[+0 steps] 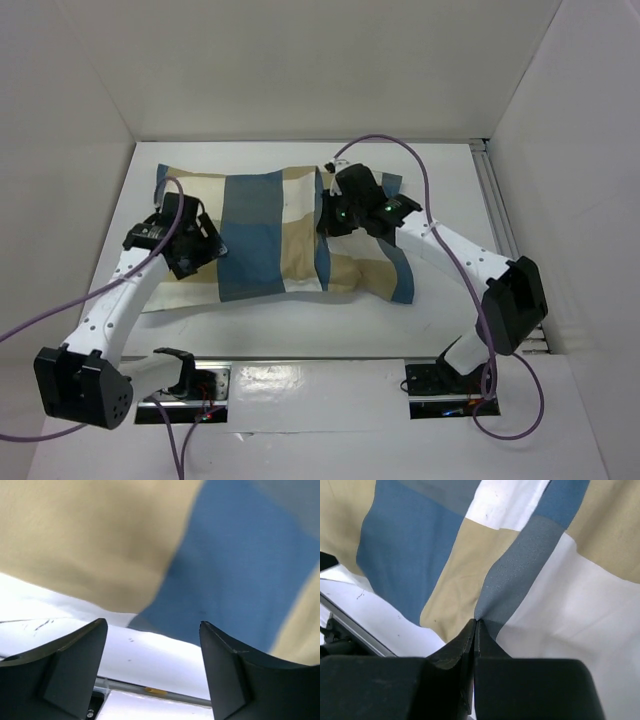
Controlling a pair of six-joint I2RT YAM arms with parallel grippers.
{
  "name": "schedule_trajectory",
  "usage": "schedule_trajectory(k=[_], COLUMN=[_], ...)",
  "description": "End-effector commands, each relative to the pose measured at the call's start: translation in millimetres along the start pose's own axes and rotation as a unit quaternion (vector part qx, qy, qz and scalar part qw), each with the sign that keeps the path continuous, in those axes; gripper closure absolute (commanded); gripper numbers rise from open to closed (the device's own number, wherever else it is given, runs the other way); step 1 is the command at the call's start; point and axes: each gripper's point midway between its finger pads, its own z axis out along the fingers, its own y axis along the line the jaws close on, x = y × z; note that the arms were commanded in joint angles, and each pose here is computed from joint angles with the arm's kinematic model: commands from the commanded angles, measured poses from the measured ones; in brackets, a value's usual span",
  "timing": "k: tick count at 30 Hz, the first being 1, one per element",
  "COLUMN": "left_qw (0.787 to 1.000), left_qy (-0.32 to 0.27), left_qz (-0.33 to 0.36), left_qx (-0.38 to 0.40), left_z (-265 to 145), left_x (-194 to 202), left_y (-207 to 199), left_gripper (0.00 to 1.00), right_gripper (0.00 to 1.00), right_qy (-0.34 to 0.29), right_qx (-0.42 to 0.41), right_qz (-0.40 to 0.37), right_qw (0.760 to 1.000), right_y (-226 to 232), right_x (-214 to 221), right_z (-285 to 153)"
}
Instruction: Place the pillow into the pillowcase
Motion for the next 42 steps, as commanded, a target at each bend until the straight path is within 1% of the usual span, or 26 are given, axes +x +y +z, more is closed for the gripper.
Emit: schedule_trajectory(k=[1, 4, 6, 7, 8, 11, 12, 13, 15, 16, 18, 19, 20, 21, 22, 23, 24, 25, 26, 28, 29, 33, 35, 36, 39, 42], left_qw=[1.000, 0.998, 0.996, 0.996, 0.995, 0.991, 0.989, 0.986, 0.983, 0.979, 0.978, 0.978, 0.977, 0.979, 0.981, 0.983, 0.984, 0.990, 0.993, 0.998, 1.000, 0.996, 0.993, 0.990, 0.986, 0.985], left_qy=[0.021, 0.057, 0.071, 0.073, 0.071, 0.099, 0.094, 0.111, 0.104, 0.096, 0.091, 0.080, 0.082, 0.071, 0.050, 0.040, 0.036, 0.020, 0.024, 0.024, 0.022, 0.000, -0.001, -0.021, -0.023, -0.018], left_qz=[-0.004, -0.004, 0.015, 0.019, 0.030, 0.064, 0.080, 0.097, 0.123, 0.147, 0.169, 0.171, 0.180, 0.180, 0.180, 0.174, 0.168, 0.135, 0.111, 0.055, 0.007, -0.089, -0.120, -0.136, -0.157, -0.167], left_qx=[-0.006, 0.020, 0.055, 0.057, 0.070, 0.064, 0.087, 0.079, 0.086, 0.108, 0.081, 0.087, 0.077, 0.071, 0.055, 0.051, 0.041, 0.037, 0.033, 0.009, -0.005, 0.011, 0.017, 0.034, 0.056, 0.044], left_z=[16.5, 39.7, 59.8, 66.2, 71.9, 90.7, 87.5, 101.4, 109.4, 103.0, 117.5, 112.7, 109.3, 101.2, 94.2, 86.0, 77.5, 66.6, 63.8, 63.0, 64.0, 61.7, 64.7, 61.7, 66.1, 72.1], left_x=[11.7, 30.2, 37.2, 37.9, 35.8, 37.4, 30.4, 36.5, 33.1, 29.2, 31.2, 22.5, 21.0, 13.8, 4.4, -2.0, -6.9, -22.5, -26.2, -35.0, -40.3, -48.6, -41.8, -48.3, -45.5, -44.8], left_y=[13.6, 6.2, -10.3, -14.6, -24.5, -48.6, -74.7, -82.1, -106.3, -133.9, -140.8, -153.4, -149.4, -148.2, -142.0, -135.5, -124.2, -105.0, -90.8, -58.0, -27.2, 11.9, 25.3, 23.0, 23.4, 28.6], left_gripper=[0.12, 0.11, 0.16, 0.23, 0.26, 0.31, 0.31, 0.31, 0.31, 0.31, 0.31, 0.30, 0.30, 0.28, 0.26, 0.20, 0.20, 0.11, 0.03, 0.01, 0.01, 0.00, 0.00, 0.00, 0.00, 0.00], right_gripper=[1.00, 1.00, 1.00, 1.00, 1.00, 1.00, 1.00, 1.00, 1.00, 1.00, 1.00, 1.00, 1.00, 0.98, 0.85, 0.68, 0.40, 0.31, 0.25, 0.19, 0.11, 0.06, 0.06, 0.05, 0.05, 0.04], right_qy=[-0.022, 0.012, 0.016, 0.021, 0.014, 0.011, 0.008, -0.003, -0.006, -0.020, -0.053, -0.059, -0.063, -0.058, -0.057, -0.065, -0.061, -0.070, -0.094, -0.111, -0.135, -0.164, -0.155, -0.147, -0.140, -0.131], right_qx=[-0.001, 0.059, 0.084, 0.095, 0.095, 0.113, 0.117, 0.133, 0.154, 0.175, 0.167, 0.162, 0.157, 0.159, 0.154, 0.151, 0.152, 0.148, 0.151, 0.151, 0.148, 0.149, 0.154, 0.158, 0.167, 0.180], right_qz=[-0.010, 0.008, 0.022, 0.030, 0.032, 0.043, 0.048, 0.057, 0.071, 0.103, 0.125, 0.134, 0.133, 0.129, 0.124, 0.113, 0.113, 0.112, 0.117, 0.130, 0.142, 0.149, 0.146, 0.146, 0.142, 0.157], right_qw=[1.000, 0.998, 0.996, 0.995, 0.995, 0.993, 0.992, 0.989, 0.985, 0.979, 0.977, 0.976, 0.977, 0.977, 0.979, 0.980, 0.980, 0.980, 0.977, 0.974, 0.969, 0.964, 0.965, 0.965, 0.966, 0.962], right_y=[2.3, -36.9, -57.0, -68.3, -71.1, -82.8, -88.5, -97.6, -113.0, -129.6, -134.6, -135.3, -135.8, -135.1, -131.0, -127.3, -126.3, -123.1, -120.3, -117.7, -113.1, -113.5, -114.1, -115.3, -115.7, -123.1], right_x=[-11.6, 15.4, 24.2, 27.1, 23.1, 23.1, 22.2, 17.8, 17.2, 11.9, -6.4, -10.3, -19.1, -21.6, -27.2, -38.6, -37.1, -42.2, -51.7, -51.5, -57.0, -47.7, -39.1, -35.1, -27.8, -10.3], right_z=[18.9, 50.2, 59.8, 61.8, 62.1, 55.7, 52.9, 47.8, 42.5, 36.3, 33.7, 33.7, 34.3, 33.4, 30.6, 26.4, 21.5, 15.3, 0.2, -14.8, -32.5, -57.8, -65.5, -65.5, -78.7, -87.4])
